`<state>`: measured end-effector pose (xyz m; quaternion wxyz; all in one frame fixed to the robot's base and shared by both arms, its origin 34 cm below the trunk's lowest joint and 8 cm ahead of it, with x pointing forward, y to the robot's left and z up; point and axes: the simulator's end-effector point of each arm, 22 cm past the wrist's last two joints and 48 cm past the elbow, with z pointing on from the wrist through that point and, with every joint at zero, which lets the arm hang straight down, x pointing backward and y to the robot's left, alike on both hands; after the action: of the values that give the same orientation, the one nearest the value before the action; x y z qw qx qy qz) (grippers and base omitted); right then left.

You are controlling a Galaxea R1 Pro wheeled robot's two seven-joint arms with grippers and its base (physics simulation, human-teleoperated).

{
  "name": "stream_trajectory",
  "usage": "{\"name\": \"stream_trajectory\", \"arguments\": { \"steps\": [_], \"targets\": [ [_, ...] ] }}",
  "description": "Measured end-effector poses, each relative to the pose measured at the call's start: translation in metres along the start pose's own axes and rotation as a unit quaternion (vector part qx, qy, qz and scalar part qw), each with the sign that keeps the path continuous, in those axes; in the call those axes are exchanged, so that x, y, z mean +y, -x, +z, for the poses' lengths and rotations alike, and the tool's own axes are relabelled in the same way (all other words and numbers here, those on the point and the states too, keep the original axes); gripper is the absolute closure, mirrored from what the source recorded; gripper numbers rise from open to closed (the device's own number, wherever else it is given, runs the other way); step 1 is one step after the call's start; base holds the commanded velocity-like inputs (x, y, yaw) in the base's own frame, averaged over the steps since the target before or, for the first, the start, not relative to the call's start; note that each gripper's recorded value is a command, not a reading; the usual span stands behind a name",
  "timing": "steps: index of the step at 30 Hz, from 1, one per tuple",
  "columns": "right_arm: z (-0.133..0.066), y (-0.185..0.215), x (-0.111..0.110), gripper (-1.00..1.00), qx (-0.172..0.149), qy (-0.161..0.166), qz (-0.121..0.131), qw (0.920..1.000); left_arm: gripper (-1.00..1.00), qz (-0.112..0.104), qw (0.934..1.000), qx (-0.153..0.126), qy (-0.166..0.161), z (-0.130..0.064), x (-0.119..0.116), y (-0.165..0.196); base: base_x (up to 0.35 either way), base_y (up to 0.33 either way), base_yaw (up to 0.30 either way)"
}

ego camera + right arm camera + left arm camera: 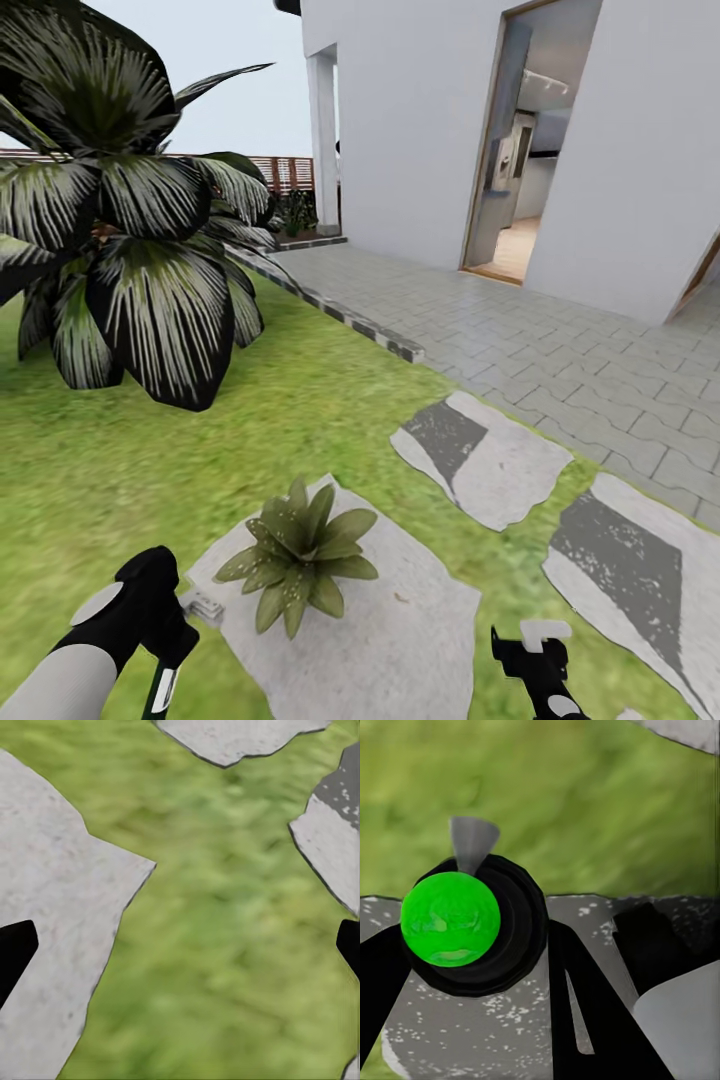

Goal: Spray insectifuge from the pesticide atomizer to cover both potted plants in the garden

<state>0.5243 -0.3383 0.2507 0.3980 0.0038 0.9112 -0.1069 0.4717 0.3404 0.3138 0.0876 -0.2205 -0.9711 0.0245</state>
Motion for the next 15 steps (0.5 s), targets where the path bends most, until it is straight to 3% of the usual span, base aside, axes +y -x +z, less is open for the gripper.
{"name": "stream_trajectory", "arguments": {
  "steps": [6, 10, 15],
  "targets": [
    [0.000, 0.000, 0.000, -1.00, 0.000, 0.000, 0.000, 1.0000, 1.00, 0.001, 1.0000, -0.002, 0.001, 0.000, -0.002, 0.002, 0.223, -0.185, 0.004],
    [0.000, 0.000, 0.000, -1.00, 0.000, 0.000, 0.000, 1.0000, 1.00, 0.003, 1.0000, 0.000, 0.005, 0.000, 0.000, 0.002, 0.149, -0.061, 0.019],
    [0.000, -0.001, 0.000, -1.00, 0.001, 0.000, 0.000, 1.0000, 1.00, 0.000, 0.9991, -0.007, 0.042, -0.004, 0.018, 0.005, 0.011, -0.004, 0.225]
  ]
}}
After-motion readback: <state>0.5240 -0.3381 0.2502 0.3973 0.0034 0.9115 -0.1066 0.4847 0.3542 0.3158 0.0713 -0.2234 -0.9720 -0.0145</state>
